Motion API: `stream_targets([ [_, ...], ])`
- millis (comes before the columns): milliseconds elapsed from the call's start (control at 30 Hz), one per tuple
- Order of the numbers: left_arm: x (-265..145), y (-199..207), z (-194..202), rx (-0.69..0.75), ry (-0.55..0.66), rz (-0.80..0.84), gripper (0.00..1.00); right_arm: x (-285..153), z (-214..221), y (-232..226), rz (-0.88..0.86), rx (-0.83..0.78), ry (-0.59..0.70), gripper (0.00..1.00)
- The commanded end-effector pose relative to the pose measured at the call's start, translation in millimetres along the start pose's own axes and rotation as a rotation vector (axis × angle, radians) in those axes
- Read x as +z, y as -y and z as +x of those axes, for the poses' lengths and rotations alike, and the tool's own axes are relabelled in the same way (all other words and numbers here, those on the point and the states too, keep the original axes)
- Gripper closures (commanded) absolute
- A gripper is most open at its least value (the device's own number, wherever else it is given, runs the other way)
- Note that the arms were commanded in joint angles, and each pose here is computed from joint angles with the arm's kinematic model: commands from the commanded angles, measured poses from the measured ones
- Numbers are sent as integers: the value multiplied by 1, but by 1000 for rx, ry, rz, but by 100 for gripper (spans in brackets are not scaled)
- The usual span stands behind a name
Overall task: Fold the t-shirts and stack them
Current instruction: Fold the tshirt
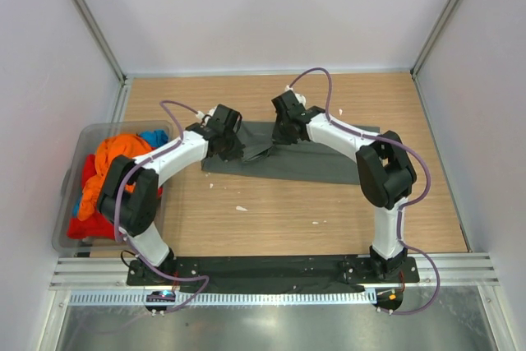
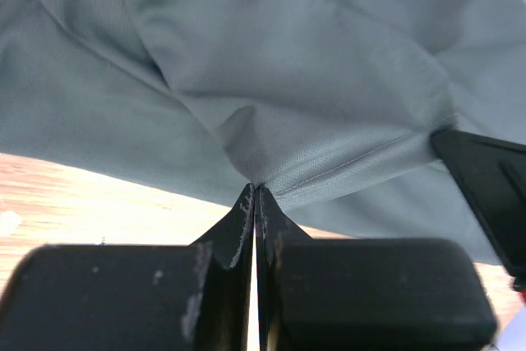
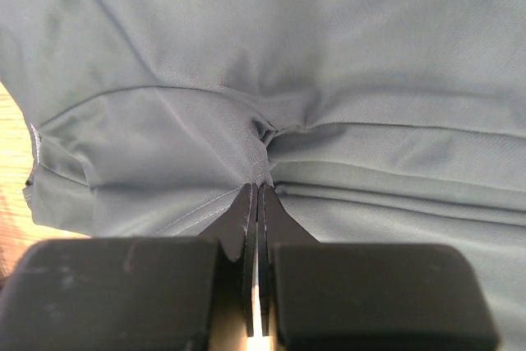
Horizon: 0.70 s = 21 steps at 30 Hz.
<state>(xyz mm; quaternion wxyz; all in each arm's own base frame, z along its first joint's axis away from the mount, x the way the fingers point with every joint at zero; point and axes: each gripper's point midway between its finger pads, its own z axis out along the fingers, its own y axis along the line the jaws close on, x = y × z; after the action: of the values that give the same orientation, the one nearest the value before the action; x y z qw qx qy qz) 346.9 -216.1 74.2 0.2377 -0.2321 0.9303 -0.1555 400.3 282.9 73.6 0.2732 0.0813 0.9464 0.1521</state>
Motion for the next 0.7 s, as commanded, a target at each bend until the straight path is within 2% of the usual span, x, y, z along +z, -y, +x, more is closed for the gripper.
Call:
stream_targets([
  [0, -20, 4, -21, 27, 71, -23, 100, -13, -18, -2, 6, -48, 37, 98],
  [233, -17, -7, -9, 35, 31, -46, 100, -15, -4, 10, 27, -114, -16, 96],
  [333, -14, -7, 1, 39, -11, -31, 100, -17, 1, 12, 28, -147, -37, 87],
  [367, -14, -6, 3, 39, -22, -23, 100, -17, 2, 14, 31, -154, -42, 79],
  [400, -13, -8, 7, 42, -37, -22, 100, -19, 1, 15, 36, -163, -40, 76],
  [467, -16, -7, 10, 50, -53, -10, 93, -24, -3, 19, 62, -185, -36, 68],
  [567, -26, -5, 4, 72, -38, -15, 75, -34, -10, 17, 58, -171, -7, 61],
  [667, -31, -4, -12, 119, 10, -43, 67, -35, -11, 12, 27, -136, 14, 59],
])
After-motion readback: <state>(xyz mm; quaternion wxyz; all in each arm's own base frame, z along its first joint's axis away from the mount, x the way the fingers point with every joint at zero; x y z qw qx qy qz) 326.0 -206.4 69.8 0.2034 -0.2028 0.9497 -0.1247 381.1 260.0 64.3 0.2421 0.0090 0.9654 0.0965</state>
